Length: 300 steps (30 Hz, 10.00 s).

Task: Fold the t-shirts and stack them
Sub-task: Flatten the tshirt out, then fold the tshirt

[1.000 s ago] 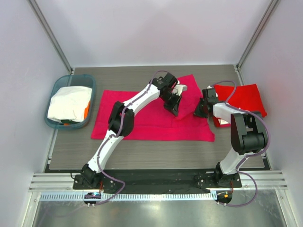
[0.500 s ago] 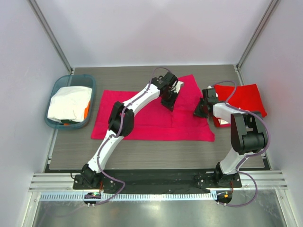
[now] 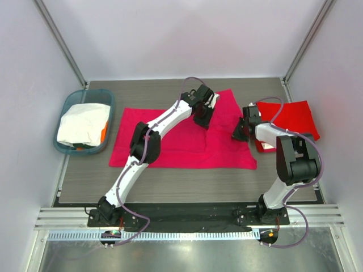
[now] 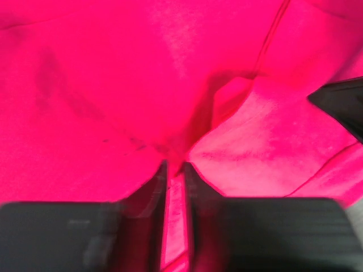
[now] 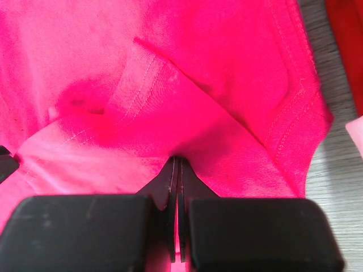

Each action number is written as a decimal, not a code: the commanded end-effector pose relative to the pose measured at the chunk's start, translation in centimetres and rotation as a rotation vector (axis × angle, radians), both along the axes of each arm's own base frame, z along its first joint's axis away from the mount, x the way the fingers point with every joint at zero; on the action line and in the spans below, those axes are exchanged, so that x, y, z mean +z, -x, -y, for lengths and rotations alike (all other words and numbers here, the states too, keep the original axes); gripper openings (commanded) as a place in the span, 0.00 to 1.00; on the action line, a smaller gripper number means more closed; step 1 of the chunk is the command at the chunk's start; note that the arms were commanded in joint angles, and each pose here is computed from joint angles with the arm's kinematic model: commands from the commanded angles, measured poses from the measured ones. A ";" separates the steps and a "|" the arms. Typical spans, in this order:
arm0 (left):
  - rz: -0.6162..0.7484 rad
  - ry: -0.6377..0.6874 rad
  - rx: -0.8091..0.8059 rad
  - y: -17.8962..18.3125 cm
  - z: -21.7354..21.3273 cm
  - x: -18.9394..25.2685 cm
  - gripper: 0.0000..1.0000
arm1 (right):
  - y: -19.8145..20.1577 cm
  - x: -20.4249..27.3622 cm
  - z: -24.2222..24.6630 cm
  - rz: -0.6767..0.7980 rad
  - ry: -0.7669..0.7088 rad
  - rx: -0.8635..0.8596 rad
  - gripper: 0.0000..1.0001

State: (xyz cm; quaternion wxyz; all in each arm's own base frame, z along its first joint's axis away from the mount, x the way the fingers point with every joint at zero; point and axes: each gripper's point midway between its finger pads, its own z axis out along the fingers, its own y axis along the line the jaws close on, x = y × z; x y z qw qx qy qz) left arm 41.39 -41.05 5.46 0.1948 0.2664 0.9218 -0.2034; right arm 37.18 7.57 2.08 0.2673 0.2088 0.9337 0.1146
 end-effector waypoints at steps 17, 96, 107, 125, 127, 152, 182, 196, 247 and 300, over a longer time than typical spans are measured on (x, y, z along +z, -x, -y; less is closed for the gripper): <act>0.067 0.235 0.067 2.7 2.8 9.4 0.52 | -0.6 6.3 1.6 0.099 0.084 -0.015 0.41; -0.227 0.264 0.252 9.9 2.5 -3.6 0.45 | -9.8 5.1 3.5 0.093 0.307 -0.038 0.35; -0.193 0.357 0.238 10.0 2.9 -1.5 0.50 | -8.2 9.4 2.8 0.179 0.244 -0.040 0.51; 0.210 0.537 0.380 12.4 -7.1 8.1 0.66 | 4.0 10.9 -1.7 0.254 -0.036 0.081 0.39; 0.204 0.517 0.400 13.1 -8.2 7.7 0.66 | 5.9 10.7 -2.6 0.241 -0.067 0.075 0.28; 0.117 0.384 0.612 15.6 -16.7 3.8 0.65 | 13.6 1.2 4.0 -0.068 0.246 -0.253 0.01; 0.126 0.151 1.251 16.6 -36.4 2.3 0.41 | 15.1 3.3 6.8 -0.052 0.320 -0.423 0.01; 0.014 0.066 1.391 15.7 -39.0 0.1 0.01 | 12.5 4.7 5.3 -0.045 0.297 -0.397 0.01; 0.165 0.428 1.303 10.1 -38.4 10.7 0.63 | -1.3 16.2 1.8 0.242 0.328 -0.124 0.06; 0.242 0.133 1.239 -12.1 -42.5 2.3 0.89 | -27.4 -0.1 -0.6 0.173 0.157 -0.032 0.06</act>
